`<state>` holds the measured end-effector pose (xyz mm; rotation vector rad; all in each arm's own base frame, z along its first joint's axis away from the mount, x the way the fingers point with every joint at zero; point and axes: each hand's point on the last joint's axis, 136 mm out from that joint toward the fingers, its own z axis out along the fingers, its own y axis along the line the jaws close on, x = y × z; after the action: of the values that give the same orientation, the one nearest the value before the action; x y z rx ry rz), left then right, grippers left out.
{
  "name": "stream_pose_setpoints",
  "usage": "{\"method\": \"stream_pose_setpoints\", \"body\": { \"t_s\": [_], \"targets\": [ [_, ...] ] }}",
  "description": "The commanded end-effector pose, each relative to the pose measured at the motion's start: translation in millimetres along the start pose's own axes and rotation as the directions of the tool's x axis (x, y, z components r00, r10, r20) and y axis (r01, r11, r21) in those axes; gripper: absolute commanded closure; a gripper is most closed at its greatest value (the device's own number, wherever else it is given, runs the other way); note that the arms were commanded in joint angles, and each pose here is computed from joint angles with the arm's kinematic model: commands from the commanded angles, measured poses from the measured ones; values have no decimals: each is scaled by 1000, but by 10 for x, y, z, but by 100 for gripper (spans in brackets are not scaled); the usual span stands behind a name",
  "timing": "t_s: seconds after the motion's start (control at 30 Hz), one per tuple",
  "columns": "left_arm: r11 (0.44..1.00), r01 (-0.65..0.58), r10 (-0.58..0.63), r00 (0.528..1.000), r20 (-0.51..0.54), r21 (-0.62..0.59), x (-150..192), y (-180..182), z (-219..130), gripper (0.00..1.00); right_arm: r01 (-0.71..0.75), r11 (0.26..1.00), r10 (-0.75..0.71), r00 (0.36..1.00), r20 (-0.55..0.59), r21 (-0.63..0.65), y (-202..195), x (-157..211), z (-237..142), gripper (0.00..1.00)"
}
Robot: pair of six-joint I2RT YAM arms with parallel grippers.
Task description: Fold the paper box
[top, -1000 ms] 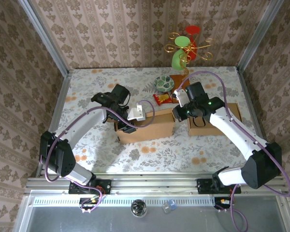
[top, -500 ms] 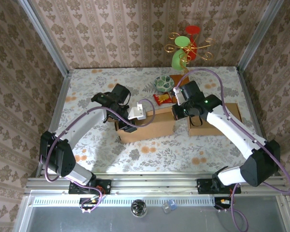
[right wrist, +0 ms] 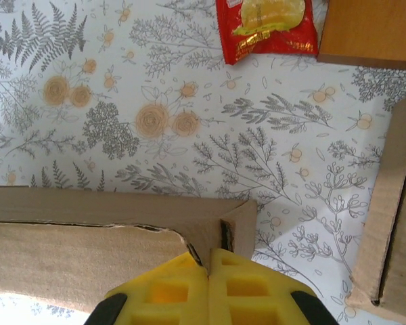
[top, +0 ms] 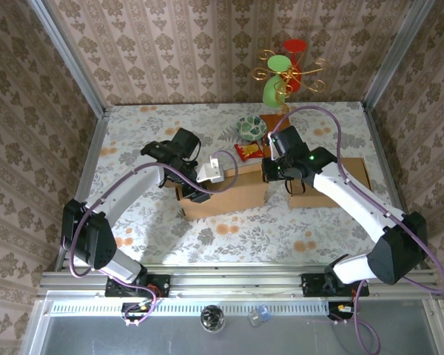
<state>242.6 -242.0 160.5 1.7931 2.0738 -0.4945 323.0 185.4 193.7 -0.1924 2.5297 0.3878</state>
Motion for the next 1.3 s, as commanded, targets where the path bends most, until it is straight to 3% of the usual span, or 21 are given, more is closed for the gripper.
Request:
{"method": "stream_pose_setpoints", "body": {
  "t_s": [0.0, 0.23, 0.7, 0.87, 1.13, 1.27],
  "targets": [
    [999, 32, -31, 999, 42, -18, -112, 95, -34, 51, -3, 998, 2, 1000, 13, 55, -101, 154, 21, 100],
    [995, 95, -92, 991, 93, -20, -151, 155, -115, 46, 28, 997, -37, 992, 121, 76, -102, 160, 5, 100],
    [981, 187, -175, 968, 182, -48, -130, 132, -218, 28, 53, 989, -77, 982, 175, 139, -52, 194, 28, 100],
    [970, 199, -164, 960, 228, -139, -156, 216, -354, 25, 55, 989, -80, 980, 185, 136, 3, 176, -3, 100],
    [914, 238, -87, 906, 414, -328, -379, 363, -840, 19, 52, 989, -77, 980, 183, 138, 21, 184, -20, 100],
    [891, 276, -94, 889, 449, -359, -378, 346, -1021, 19, 49, 989, -74, 980, 184, 137, 28, 183, -31, 100]
  ]
}}
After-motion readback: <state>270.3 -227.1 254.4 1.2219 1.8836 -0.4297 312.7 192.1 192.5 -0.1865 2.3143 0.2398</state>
